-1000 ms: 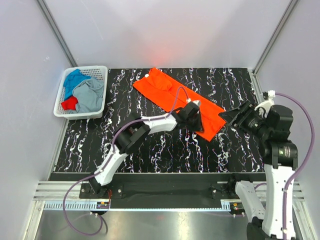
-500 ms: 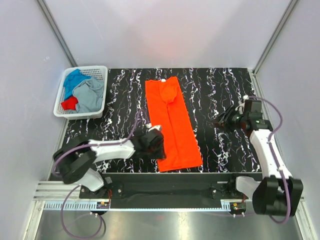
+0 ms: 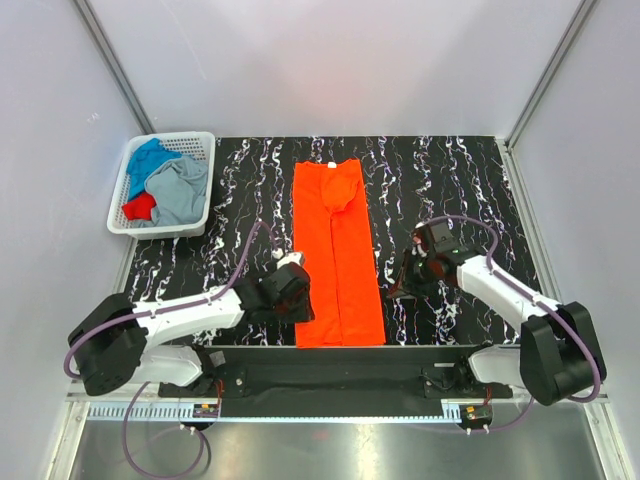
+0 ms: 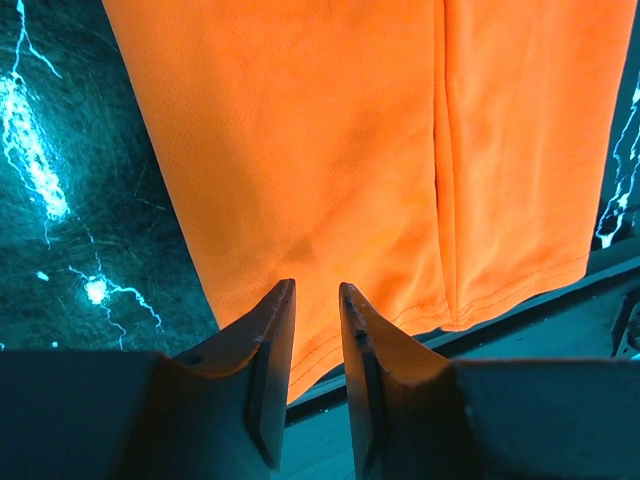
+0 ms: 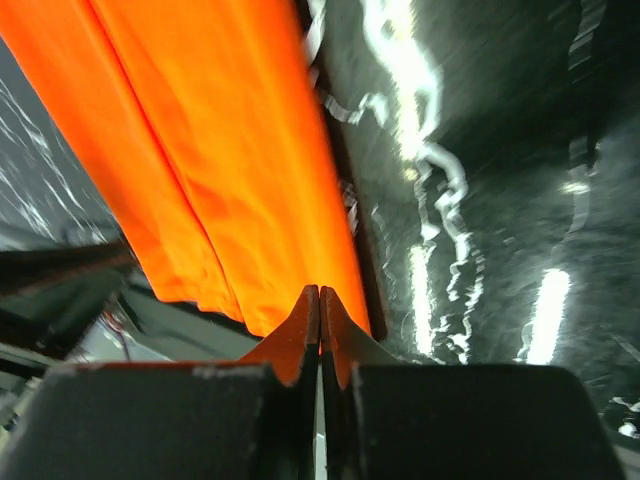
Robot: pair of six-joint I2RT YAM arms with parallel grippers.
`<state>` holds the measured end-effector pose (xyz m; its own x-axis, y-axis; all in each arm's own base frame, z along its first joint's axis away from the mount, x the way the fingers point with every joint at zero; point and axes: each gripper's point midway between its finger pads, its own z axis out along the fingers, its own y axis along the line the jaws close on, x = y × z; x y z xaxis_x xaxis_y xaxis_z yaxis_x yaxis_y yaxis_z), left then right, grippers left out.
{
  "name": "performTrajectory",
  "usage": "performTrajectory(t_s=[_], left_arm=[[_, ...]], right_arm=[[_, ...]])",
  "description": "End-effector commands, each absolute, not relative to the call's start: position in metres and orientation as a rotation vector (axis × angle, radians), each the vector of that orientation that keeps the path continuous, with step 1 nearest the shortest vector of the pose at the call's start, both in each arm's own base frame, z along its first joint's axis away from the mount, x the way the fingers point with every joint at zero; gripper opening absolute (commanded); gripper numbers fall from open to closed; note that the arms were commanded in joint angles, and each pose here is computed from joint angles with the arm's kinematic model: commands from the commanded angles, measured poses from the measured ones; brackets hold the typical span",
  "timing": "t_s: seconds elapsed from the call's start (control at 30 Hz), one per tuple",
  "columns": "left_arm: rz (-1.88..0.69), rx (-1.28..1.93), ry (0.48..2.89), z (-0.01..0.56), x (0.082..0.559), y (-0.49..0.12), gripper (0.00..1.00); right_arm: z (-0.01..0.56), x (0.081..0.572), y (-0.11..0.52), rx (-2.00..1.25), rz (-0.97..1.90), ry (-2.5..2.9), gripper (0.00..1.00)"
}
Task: Fold and stack the t-shirts
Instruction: Fold the tshirt
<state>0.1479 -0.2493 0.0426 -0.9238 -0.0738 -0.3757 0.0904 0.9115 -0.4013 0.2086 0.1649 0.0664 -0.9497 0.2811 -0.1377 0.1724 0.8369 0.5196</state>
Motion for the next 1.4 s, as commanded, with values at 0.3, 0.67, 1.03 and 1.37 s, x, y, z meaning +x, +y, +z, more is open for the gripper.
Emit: performTrajectory(t_s=[0.3, 0.67, 1.03, 1.37], left_arm=[[-0.802, 0.089, 2.738, 0.036, 0.109, -0.257, 0.29], [-0.717, 0.086, 2.729, 0.048, 0.109, -0.25, 0.32], [-0.725, 0.117, 2.754, 0.039, 0.092, -0.248, 0.35], [-0.688, 0.063, 2.806, 0.011, 0.081, -0.237, 0.35]], right_arm=[[0.034, 0.153, 0.175, 0.286, 0.749, 2.915, 0.0], [0.045, 0.146, 0.189, 0.248, 0.77, 2.918, 0.0], [0.019, 0.129, 0.187, 0.28, 0.645, 2.98, 0.0], [0.0, 0.12, 0.185, 0.293, 0.648, 3.015, 0.0]])
